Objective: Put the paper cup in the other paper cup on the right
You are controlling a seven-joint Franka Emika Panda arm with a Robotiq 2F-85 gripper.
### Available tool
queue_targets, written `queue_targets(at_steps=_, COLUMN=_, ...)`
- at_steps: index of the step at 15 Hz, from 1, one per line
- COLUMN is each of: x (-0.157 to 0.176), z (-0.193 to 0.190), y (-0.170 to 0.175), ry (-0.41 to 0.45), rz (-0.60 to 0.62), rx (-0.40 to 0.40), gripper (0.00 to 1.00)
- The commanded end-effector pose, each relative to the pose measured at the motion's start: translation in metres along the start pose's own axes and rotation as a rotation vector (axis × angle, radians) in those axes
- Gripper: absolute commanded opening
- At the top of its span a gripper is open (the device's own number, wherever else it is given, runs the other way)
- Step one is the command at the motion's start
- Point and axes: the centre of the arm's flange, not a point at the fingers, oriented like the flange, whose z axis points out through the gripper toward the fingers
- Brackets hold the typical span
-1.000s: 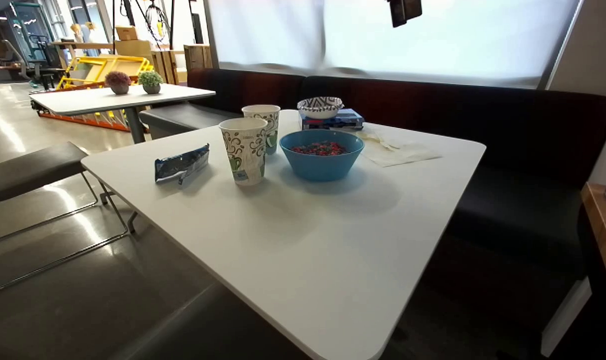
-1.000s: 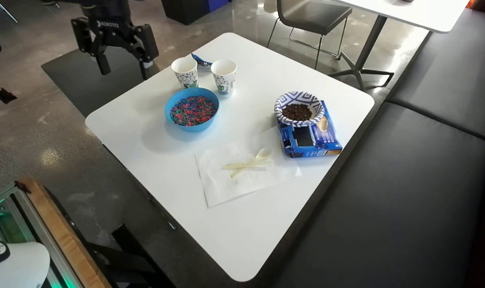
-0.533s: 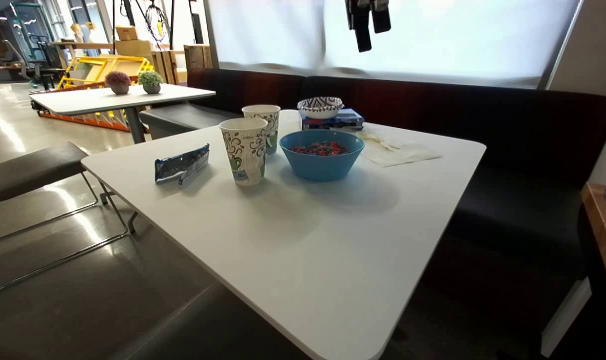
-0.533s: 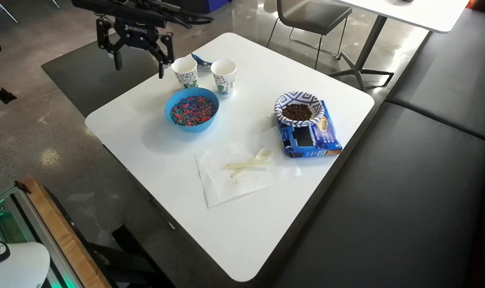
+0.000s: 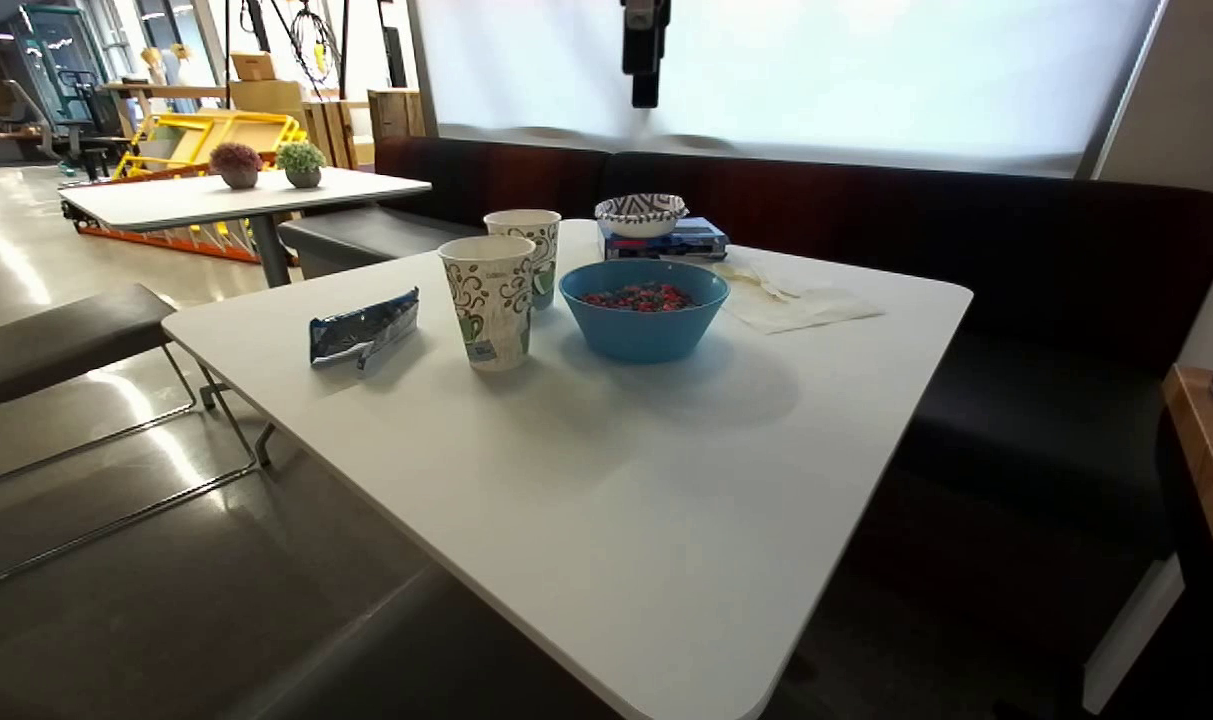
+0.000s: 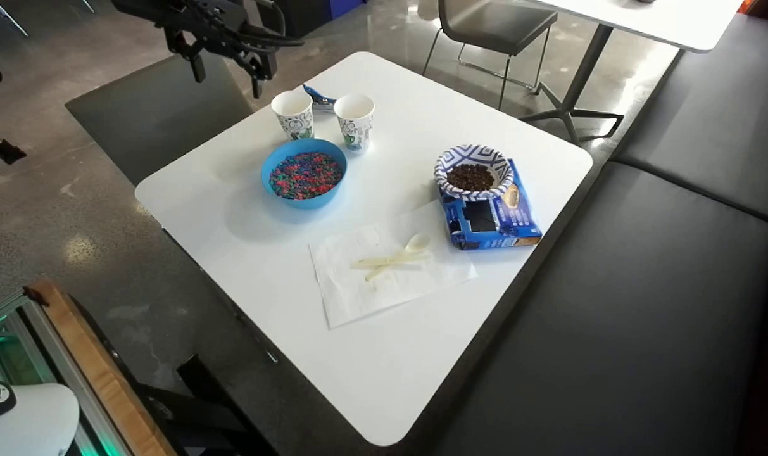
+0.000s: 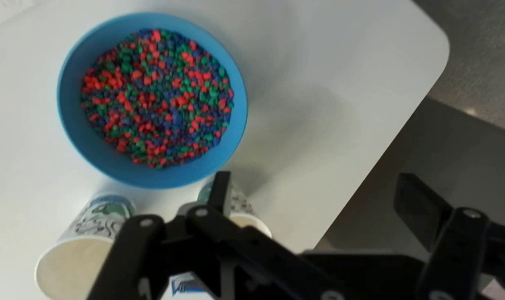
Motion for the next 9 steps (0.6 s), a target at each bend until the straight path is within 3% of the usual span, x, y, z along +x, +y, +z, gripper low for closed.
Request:
queue_targets(at_steps=1, x=0.005, z=-0.002, y=-0.004, ry=0.038, rz=-0.007, rx=-0.041, gripper=1.0)
queue_targets(at_steps=9, x=0.021, z=0.004, y=-0.018, ry=0.08, rz=-0.023, rx=-0.121, gripper=1.0)
